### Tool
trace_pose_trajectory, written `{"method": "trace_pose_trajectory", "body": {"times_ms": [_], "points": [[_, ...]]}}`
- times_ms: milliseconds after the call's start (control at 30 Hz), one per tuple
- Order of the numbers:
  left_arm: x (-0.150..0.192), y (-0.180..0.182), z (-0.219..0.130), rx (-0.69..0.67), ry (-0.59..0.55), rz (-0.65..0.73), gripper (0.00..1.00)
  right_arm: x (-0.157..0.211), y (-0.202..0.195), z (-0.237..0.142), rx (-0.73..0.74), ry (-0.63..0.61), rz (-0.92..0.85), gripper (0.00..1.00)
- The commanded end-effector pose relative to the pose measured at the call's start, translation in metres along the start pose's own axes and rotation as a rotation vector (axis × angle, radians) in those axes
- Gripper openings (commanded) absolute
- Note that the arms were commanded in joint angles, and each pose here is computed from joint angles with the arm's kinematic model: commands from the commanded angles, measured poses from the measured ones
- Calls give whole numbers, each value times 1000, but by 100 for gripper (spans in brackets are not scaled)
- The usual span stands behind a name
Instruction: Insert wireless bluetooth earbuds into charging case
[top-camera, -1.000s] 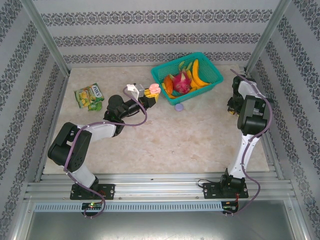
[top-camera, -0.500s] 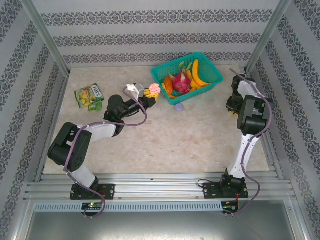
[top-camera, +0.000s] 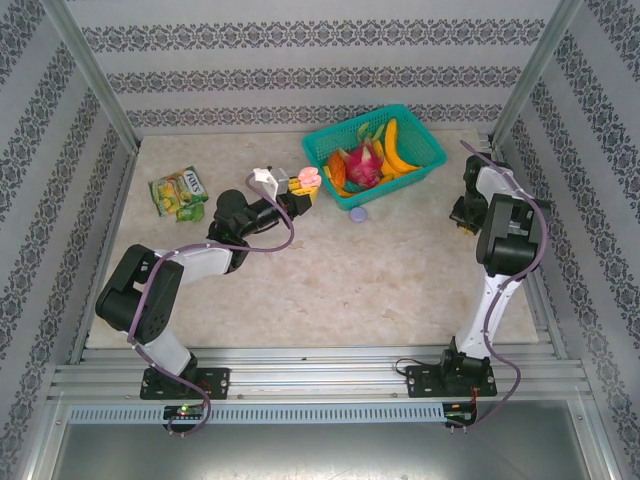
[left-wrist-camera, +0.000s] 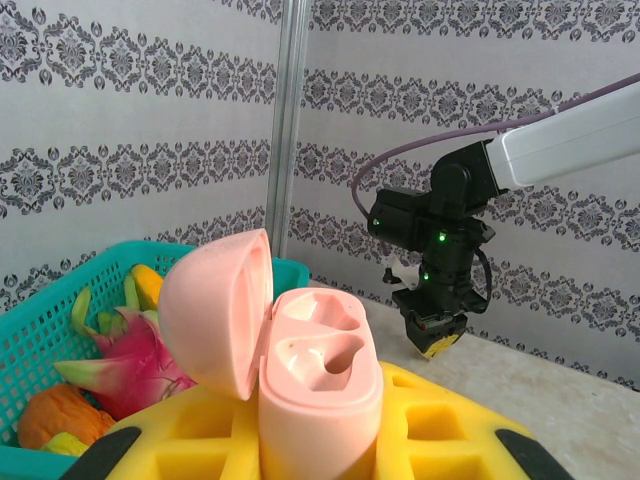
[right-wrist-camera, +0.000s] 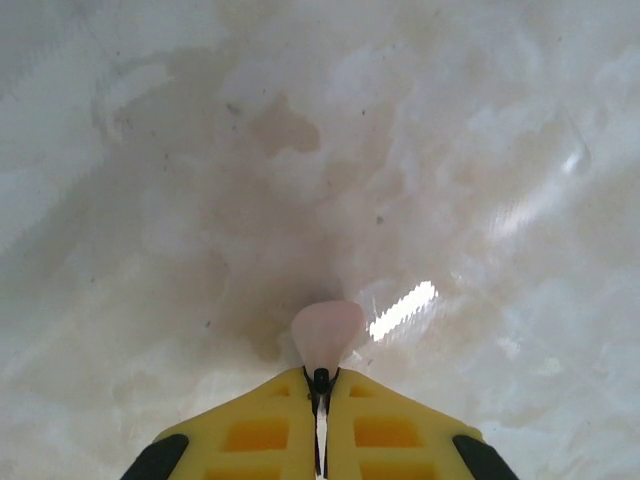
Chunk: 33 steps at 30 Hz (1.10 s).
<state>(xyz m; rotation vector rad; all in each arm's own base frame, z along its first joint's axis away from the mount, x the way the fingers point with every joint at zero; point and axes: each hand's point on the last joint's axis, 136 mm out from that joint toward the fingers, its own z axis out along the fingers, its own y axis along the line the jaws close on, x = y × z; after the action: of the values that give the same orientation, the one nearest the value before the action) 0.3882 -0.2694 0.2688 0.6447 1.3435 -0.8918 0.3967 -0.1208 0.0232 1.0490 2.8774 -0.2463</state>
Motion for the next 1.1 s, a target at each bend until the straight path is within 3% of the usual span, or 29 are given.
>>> {"method": "trace_pose_trajectory", "body": {"times_ms": [0, 233, 500, 1067], "points": [[-19, -8, 2, 19, -57, 23, 0, 3, 9, -20, -42, -43, -4, 9], [-19, -7, 1, 9, -58, 30, 0, 26, 29, -37, -104, -62, -32, 9], [-20, -6, -2, -12, -57, 47, 0, 76, 63, -56, -189, -63, -99, 8], [-32, 2, -29, -141, -15, 132, 0, 250, 188, -86, -348, -64, -481, 9]]}}
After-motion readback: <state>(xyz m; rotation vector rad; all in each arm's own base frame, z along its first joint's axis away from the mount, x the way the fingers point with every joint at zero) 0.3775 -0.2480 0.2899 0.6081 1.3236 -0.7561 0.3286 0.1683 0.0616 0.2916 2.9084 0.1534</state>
